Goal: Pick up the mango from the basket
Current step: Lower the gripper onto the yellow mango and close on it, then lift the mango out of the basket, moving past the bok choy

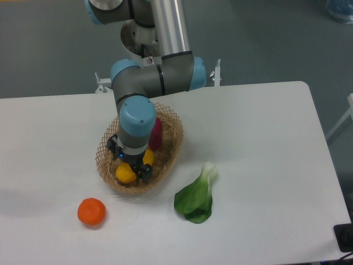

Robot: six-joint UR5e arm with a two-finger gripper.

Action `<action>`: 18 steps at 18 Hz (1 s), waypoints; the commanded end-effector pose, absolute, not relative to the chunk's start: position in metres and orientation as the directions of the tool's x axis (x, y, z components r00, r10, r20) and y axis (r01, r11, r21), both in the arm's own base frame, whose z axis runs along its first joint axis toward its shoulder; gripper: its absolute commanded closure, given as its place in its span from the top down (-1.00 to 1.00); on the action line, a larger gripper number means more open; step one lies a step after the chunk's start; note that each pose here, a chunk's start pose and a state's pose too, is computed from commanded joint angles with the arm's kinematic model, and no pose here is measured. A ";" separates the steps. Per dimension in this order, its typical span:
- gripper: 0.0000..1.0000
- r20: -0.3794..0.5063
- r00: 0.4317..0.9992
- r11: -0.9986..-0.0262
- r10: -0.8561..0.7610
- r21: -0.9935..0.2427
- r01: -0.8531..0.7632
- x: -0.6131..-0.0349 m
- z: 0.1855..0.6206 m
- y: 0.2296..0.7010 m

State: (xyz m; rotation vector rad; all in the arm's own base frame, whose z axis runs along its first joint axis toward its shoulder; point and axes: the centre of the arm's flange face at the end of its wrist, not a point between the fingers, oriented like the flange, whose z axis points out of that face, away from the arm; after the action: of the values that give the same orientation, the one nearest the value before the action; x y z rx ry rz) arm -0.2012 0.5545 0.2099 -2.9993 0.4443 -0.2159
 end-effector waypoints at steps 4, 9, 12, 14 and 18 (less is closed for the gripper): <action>1.00 0.127 0.948 -0.954 -0.291 -0.116 -0.278 -0.198 0.208 0.556; 0.42 0.108 0.961 -0.965 -0.256 -0.082 -0.248 -0.197 0.205 0.560; -0.05 0.100 0.961 -0.965 -0.257 -0.085 -0.249 -0.197 0.209 0.561; -0.23 0.089 0.962 -0.964 -0.259 -0.087 -0.251 -0.197 0.216 0.561; -0.27 0.074 0.963 -0.963 -0.260 -0.096 -0.252 -0.200 0.232 0.562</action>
State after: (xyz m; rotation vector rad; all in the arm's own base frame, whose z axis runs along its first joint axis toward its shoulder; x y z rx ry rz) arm -0.1999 0.5623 0.2319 -3.0277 0.3954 -0.1320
